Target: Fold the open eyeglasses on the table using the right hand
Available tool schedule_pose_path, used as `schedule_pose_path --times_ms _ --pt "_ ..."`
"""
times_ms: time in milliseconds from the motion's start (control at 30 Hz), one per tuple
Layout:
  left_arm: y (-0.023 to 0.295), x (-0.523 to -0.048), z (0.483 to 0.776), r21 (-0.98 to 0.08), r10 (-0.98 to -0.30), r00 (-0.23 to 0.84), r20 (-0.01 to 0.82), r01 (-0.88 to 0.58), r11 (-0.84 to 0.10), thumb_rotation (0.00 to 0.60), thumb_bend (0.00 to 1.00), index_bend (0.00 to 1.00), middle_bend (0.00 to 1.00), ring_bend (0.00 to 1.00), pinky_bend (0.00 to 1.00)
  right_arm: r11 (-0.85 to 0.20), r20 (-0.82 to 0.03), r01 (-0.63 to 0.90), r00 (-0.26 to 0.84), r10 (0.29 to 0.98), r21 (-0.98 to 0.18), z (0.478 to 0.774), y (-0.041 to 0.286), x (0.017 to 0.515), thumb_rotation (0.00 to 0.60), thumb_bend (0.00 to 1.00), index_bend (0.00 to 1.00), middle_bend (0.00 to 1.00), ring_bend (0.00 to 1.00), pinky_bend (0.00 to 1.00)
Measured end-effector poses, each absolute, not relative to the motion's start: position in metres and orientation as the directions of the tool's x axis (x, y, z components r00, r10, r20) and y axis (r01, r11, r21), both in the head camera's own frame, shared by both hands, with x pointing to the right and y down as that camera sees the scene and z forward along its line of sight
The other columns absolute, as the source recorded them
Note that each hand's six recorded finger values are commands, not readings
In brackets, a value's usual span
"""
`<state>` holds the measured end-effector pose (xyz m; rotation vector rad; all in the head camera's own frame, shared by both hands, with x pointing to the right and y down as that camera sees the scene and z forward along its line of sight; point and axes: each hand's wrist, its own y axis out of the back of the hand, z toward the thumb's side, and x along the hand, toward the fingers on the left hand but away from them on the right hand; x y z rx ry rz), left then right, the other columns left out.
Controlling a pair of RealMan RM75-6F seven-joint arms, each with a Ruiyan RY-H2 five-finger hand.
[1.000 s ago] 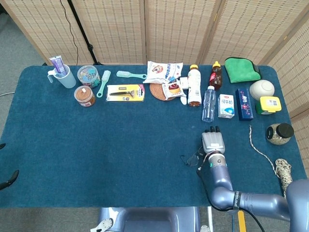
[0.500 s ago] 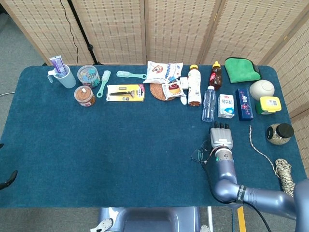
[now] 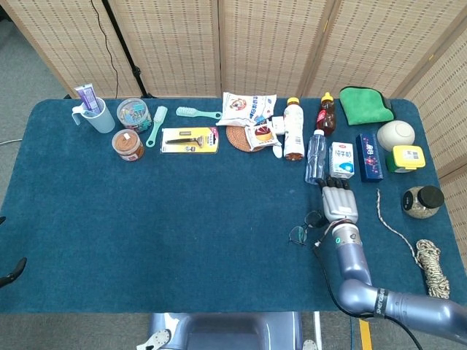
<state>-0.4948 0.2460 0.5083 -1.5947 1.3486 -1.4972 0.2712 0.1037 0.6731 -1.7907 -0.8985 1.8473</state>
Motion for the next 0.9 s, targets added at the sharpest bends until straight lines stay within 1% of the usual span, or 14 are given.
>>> schedule_pose_path --times_ms 233,400,600,800,900 --pt "0.244 -0.493 0.506 -0.903 -0.919 -0.123 0.375 -0.275 -0.331 0.541 0.26 0.16 0.05 0.03 0.00 -0.625 -0.655 0.339 0.032 0.755 -0.704 0.652 0.101 0.266 0.600 0.08 0.18 0.00 0.00 0.00" --pt "0.243 -0.492 0.503 -0.906 -0.922 -0.122 0.368 -0.269 -0.326 0.540 0.26 0.16 0.05 0.03 0.00 -0.593 -0.622 0.480 0.120 0.774 -0.646 0.642 0.106 0.258 0.600 0.08 0.18 0.00 0.00 0.00" --pt "0.242 -0.490 0.501 -0.907 -0.923 -0.120 0.366 -0.268 -0.325 0.540 0.26 0.16 0.05 0.03 0.00 -0.606 -0.587 0.608 0.267 0.764 -0.512 0.627 0.117 0.240 0.600 0.08 0.18 0.01 0.00 0.00" --pt "0.241 -0.488 0.499 -0.904 -0.922 -0.112 0.370 -0.273 -0.330 0.541 0.26 0.16 0.05 0.03 0.00 -0.653 -0.558 0.649 0.398 0.728 -0.390 0.614 0.132 0.223 0.600 0.08 0.18 0.01 0.00 0.00" --pt "0.240 -0.487 0.499 -0.903 -0.922 -0.111 0.371 -0.272 -0.331 0.541 0.26 0.16 0.05 0.03 0.00 -0.674 -0.549 0.656 0.444 0.708 -0.339 0.609 0.140 0.216 0.600 0.08 0.18 0.02 0.00 0.00"
